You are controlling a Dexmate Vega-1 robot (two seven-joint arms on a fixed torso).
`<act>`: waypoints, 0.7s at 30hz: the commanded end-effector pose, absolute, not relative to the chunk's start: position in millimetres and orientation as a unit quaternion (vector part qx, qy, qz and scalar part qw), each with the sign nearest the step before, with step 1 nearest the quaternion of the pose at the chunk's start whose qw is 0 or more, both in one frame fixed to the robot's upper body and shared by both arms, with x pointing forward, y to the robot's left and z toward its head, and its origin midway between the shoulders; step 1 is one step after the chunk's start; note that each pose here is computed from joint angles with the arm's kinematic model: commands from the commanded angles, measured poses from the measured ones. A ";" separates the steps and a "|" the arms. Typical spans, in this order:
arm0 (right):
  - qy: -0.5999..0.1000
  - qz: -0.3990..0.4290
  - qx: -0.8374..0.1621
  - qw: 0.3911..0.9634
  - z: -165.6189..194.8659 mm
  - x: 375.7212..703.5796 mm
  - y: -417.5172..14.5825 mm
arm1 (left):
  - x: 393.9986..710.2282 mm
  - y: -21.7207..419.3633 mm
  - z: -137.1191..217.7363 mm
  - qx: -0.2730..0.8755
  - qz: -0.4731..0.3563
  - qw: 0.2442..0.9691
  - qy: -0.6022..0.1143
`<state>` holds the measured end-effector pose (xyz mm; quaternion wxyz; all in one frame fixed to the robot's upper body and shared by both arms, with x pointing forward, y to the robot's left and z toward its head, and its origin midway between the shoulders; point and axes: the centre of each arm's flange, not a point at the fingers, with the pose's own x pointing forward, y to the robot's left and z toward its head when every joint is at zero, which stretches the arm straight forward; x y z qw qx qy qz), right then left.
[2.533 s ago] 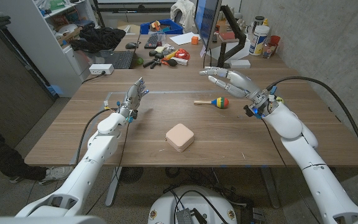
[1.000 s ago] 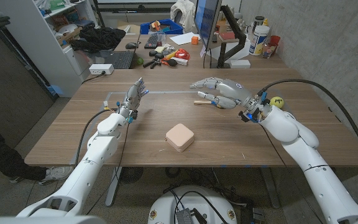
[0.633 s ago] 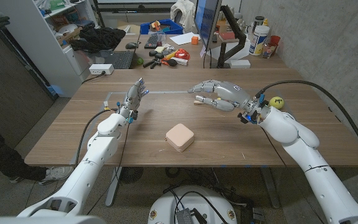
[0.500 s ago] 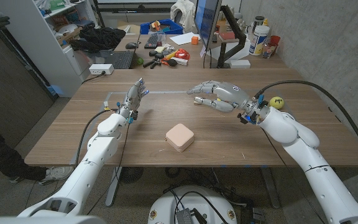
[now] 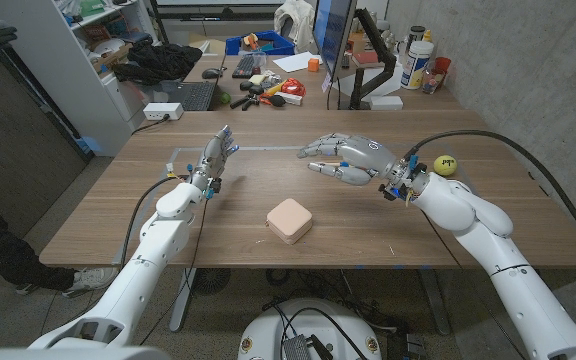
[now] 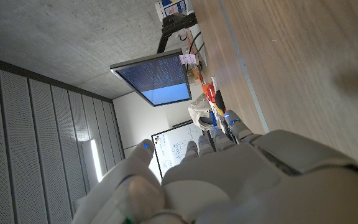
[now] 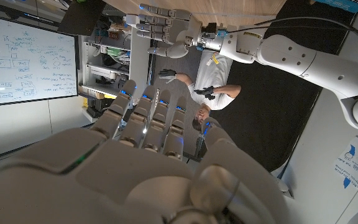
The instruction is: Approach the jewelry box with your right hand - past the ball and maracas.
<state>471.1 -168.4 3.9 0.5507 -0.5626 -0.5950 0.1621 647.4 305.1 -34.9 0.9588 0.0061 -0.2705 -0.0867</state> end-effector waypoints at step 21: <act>-0.580 0.192 -0.585 0.533 -8.9 476.3 -148.2 | 649.2 308.9 -37.3 0.003 -0.088 0.959 -0.270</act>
